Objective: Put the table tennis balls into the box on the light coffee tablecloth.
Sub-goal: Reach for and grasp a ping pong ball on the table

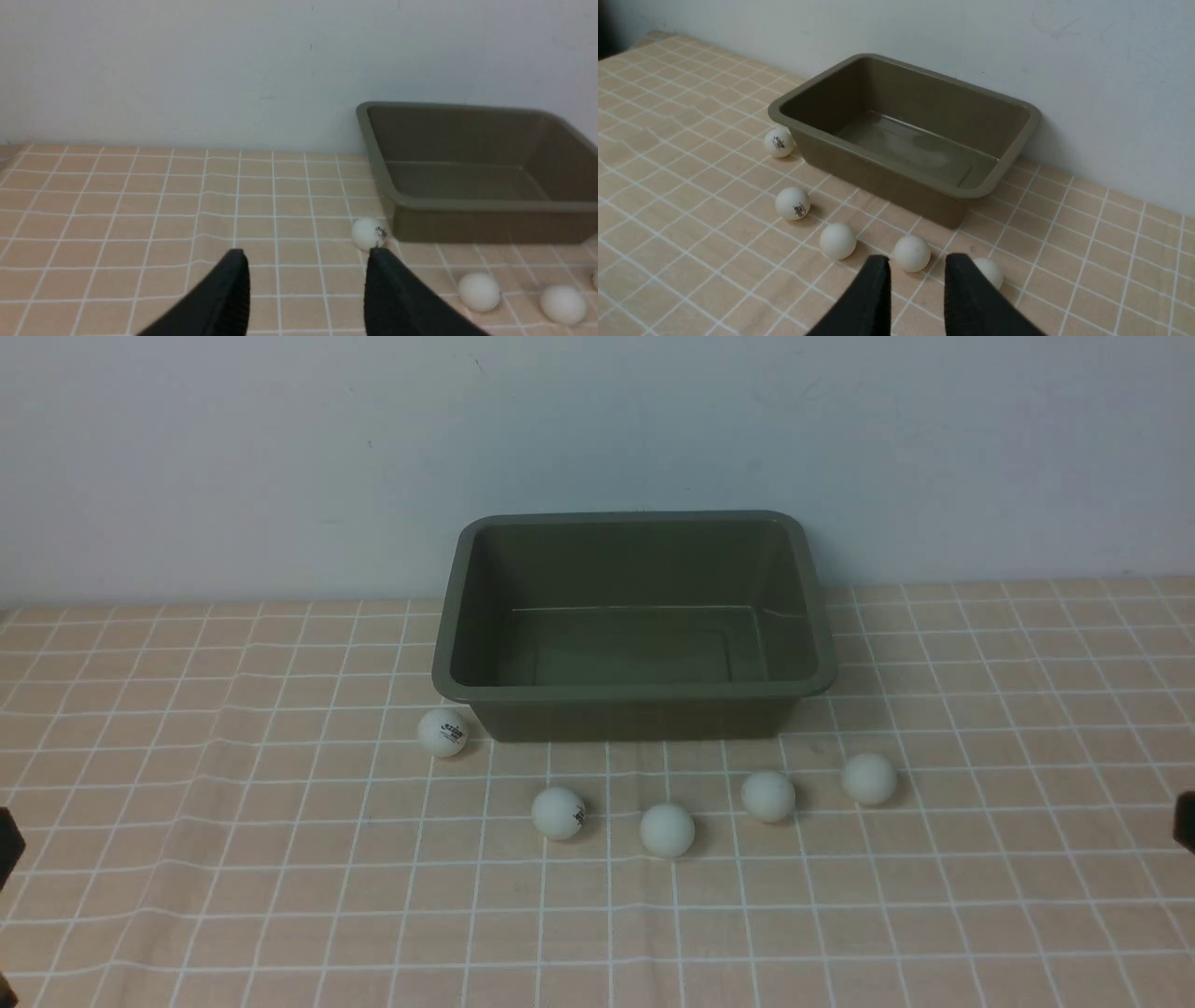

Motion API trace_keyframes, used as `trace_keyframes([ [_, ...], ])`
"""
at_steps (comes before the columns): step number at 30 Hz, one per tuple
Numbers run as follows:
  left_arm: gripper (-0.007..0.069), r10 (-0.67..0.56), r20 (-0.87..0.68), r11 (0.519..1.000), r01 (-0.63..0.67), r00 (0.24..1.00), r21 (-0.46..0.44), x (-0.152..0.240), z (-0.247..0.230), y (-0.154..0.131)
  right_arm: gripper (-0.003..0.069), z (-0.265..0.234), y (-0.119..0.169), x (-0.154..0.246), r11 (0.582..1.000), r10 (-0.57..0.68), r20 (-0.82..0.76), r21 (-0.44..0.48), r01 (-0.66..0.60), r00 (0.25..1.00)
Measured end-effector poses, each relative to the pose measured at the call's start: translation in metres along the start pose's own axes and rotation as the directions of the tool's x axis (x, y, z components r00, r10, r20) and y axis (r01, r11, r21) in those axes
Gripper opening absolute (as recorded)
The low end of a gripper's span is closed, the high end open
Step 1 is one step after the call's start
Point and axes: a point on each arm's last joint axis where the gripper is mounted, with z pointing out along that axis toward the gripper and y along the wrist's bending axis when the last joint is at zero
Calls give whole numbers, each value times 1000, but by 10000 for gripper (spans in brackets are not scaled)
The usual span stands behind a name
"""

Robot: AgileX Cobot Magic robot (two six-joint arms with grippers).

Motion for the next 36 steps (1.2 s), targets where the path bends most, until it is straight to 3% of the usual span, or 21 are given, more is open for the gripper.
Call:
trace_keyframes([
  [9,314,194,-104,981,-194,976,11,-8,19,-1,188,41,-22,-27,990,-88,-223,-128,60,971],
  [14,314,323,-167,946,-320,932,42,-5,32,-1,291,82,-45,-35,988,-79,-331,-150,30,940],
  [16,314,340,-188,940,-336,922,51,-3,37,-1,360,97,-52,-35,988,-74,-359,-154,19,930],
  [21,314,345,-165,939,-342,924,48,-6,44,-2,418,123,-66,-35,988,-92,-380,-150,37,921],
  [36,314,345,-127,939,-343,930,39,-10,47,-2,426,227,-103,-24,981,-50,-566,-182,-66,823],
])
